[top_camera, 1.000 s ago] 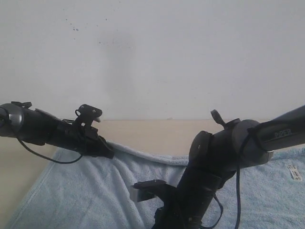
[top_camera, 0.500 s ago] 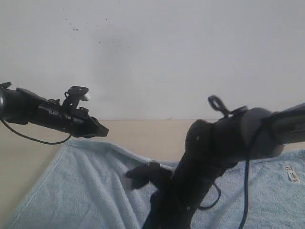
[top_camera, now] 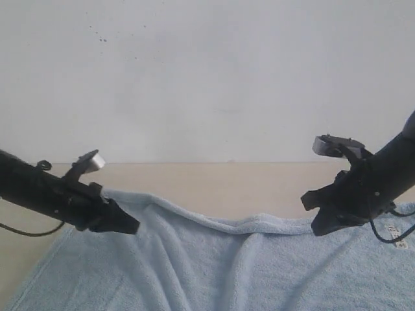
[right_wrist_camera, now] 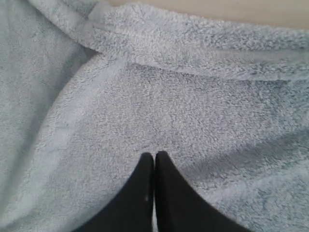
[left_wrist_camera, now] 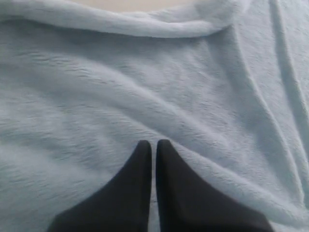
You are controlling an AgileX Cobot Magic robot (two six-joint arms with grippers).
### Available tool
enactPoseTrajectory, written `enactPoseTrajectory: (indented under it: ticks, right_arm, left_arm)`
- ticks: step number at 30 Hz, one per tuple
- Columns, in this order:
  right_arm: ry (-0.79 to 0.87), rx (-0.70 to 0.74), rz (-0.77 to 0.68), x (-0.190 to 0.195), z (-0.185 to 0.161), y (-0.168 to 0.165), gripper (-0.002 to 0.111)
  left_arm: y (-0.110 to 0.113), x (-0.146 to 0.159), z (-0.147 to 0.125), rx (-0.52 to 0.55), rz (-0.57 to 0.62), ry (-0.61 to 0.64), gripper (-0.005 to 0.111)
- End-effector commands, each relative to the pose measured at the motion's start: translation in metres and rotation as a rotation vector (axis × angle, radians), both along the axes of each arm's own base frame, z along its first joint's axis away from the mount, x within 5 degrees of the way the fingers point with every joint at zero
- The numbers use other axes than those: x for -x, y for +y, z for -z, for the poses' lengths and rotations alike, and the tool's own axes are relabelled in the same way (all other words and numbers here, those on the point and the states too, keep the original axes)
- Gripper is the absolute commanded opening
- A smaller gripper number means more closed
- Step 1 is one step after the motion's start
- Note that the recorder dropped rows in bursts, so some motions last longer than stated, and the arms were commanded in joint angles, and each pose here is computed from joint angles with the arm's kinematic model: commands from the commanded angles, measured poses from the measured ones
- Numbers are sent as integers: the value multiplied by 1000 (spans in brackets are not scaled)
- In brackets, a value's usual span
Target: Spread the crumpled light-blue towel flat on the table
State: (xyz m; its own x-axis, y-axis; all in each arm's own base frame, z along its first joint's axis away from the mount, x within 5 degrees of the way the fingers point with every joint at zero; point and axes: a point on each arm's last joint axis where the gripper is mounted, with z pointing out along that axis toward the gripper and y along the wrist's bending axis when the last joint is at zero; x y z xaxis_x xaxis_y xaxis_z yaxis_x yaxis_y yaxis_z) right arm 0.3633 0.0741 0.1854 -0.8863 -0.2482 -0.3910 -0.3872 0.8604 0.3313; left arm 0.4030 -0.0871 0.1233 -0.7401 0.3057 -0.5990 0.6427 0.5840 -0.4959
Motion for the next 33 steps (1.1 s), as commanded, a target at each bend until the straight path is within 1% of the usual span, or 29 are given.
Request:
enactPoseTrajectory:
  ticks: [1,4,7,9,11,12,14,15,17,20,23,25,31,33]
  right_arm:
    - [-12,-45,-36,-8,16,10,0]
    - [-18,-64,-123,-8,29,27,0]
    - [-37,-27,-113,-12,44,36,0]
    - [-40,-8,-93,-15,55,38,0]
    - [-38,-1,-94,-16,61,38,0]
    - [-40,2,-88,-18,64,38,0]
    - [-63,14,-74,-23,66,38,0]
    - [-72,9,-74,-27,65,40,0]
    - [-87,3,-79,-30,62,44,0]
    - [-137,23,-82,-33,61,53,0]
    - [-125,36,-86,-34,73,57,0]
    - [-154,50,-61,-40,76,56,0]
    - [-396,91,59,-78,47,53,0]
    - [-430,80,64,-89,40,56,0]
  left_arm:
    - [-47,23,-1,64,173,-65,4]
    - [-78,36,0,63,291,-101,4]
    - [-105,51,6,56,386,-99,4]
    - [-115,58,13,45,431,-83,4]
    - [-123,63,20,45,450,-65,4]
    - [-124,63,23,41,445,-62,4]
    - [-124,61,38,-18,417,-44,4]
    - [-122,62,47,-51,426,-25,4]
    - [-121,64,53,-67,444,-14,4]
    - [-120,61,55,-93,416,-28,4]
    - [-119,59,57,-106,399,-28,4]
    - [-119,59,57,-106,391,-20,4]
    - [-119,59,57,-106,391,-20,4]
    - [-118,59,57,-105,384,-14,4]
